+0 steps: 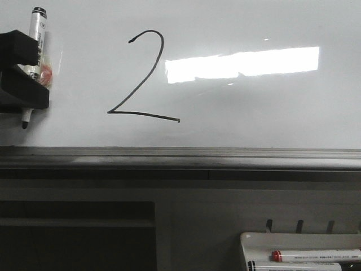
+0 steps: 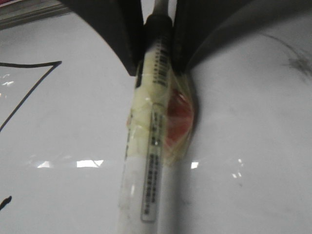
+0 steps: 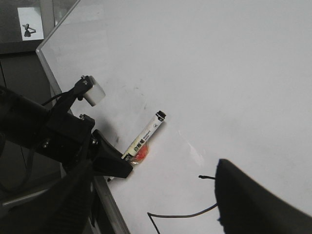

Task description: Write number 2 on whiteboard

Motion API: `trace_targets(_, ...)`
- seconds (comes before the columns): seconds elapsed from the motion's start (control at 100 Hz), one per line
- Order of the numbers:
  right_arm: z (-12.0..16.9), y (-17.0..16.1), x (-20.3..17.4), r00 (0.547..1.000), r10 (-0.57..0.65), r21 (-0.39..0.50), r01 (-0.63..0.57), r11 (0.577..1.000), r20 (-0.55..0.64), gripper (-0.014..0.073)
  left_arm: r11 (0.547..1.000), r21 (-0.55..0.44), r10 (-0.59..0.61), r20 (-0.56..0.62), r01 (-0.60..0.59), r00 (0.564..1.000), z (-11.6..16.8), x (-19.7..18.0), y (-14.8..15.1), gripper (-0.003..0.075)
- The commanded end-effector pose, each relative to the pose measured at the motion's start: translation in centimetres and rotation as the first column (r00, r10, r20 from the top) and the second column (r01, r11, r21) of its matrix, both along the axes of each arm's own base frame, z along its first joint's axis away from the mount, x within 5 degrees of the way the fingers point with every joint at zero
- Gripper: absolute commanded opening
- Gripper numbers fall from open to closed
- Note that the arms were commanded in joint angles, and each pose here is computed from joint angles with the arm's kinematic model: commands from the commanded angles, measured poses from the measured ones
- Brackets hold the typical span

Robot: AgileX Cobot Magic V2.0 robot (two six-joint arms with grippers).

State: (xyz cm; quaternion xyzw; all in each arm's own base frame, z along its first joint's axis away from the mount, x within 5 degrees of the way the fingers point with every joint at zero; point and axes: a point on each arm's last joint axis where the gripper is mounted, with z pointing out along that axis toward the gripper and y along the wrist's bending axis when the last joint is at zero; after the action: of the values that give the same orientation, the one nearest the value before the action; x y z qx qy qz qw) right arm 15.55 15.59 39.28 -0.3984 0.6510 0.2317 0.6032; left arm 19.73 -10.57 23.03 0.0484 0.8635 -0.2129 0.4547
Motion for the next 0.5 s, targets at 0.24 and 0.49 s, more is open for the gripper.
trace_targets(0.24, 1.65, -0.62, -0.12, 0.998, -0.038, 0.065, 0.036, 0.997, 0.04, 0.0461, 0.997, -0.081, 0.015, 0.105, -0.006, 0.994, 1.75, 0.79, -0.41, 0.0018)
trace_targets(0.49, 1.65, -0.62, -0.12, 0.998, -0.038, 0.065, 0.036, 0.997, 0.04, 0.0461, 0.996, -0.09, 0.016, 0.121, -0.005, 0.993, 1.9, 0.84, -0.44, 0.0512)
